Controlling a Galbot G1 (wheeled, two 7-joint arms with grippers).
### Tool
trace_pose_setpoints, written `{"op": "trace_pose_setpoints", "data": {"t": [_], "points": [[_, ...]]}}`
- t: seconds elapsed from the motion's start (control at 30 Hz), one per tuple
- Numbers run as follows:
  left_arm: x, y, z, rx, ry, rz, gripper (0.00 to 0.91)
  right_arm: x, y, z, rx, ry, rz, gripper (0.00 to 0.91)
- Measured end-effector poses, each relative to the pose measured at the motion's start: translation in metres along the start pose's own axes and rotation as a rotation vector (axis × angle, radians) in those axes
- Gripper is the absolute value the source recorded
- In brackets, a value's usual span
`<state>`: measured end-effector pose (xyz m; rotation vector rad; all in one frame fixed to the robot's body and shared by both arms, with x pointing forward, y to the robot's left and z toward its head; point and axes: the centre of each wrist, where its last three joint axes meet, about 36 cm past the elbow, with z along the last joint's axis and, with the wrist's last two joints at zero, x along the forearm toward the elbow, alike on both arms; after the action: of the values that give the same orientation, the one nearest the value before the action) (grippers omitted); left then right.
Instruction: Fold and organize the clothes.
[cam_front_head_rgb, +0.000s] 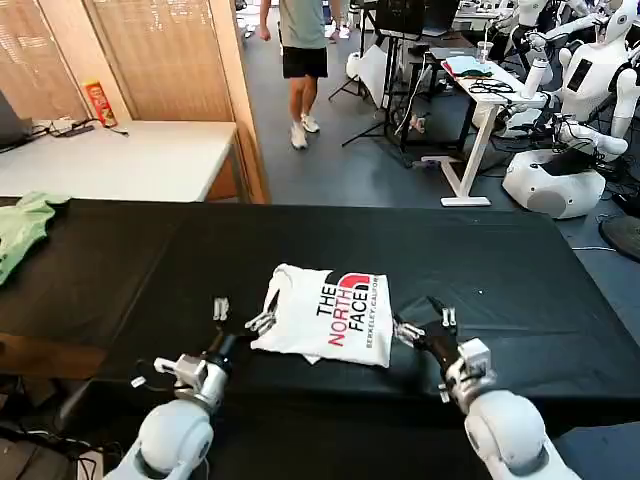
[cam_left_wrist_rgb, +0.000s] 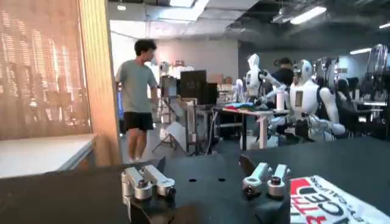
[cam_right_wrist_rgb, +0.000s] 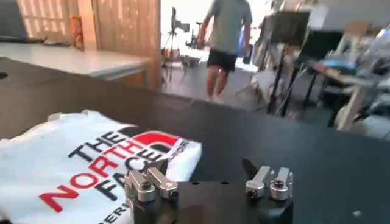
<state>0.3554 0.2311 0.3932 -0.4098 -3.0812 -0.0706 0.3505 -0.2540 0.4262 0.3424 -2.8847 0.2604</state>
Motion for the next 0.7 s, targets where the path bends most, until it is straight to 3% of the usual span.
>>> {"op": "trace_pose_setpoints", "data": {"t": [0.33, 0.5, 0.7], "points": [[0.042, 0.002, -0.01, 0.003, 0.032, -0.04, 0.878, 0.063, 0.026, 0.027, 0.043, -0.136, 0.148, 0.878], [0.069, 0.0, -0.012, 0.012, 0.048, -0.062, 0.878, 0.092, 0.031, 0.028, 0.036, -0.152, 0.191, 0.878], [0.103, 0.001, -0.016, 0.045, 0.126, -0.093, 0.878, 0.125, 0.044, 0.024, 0.007, -0.109, 0.23, 0.878]]}}
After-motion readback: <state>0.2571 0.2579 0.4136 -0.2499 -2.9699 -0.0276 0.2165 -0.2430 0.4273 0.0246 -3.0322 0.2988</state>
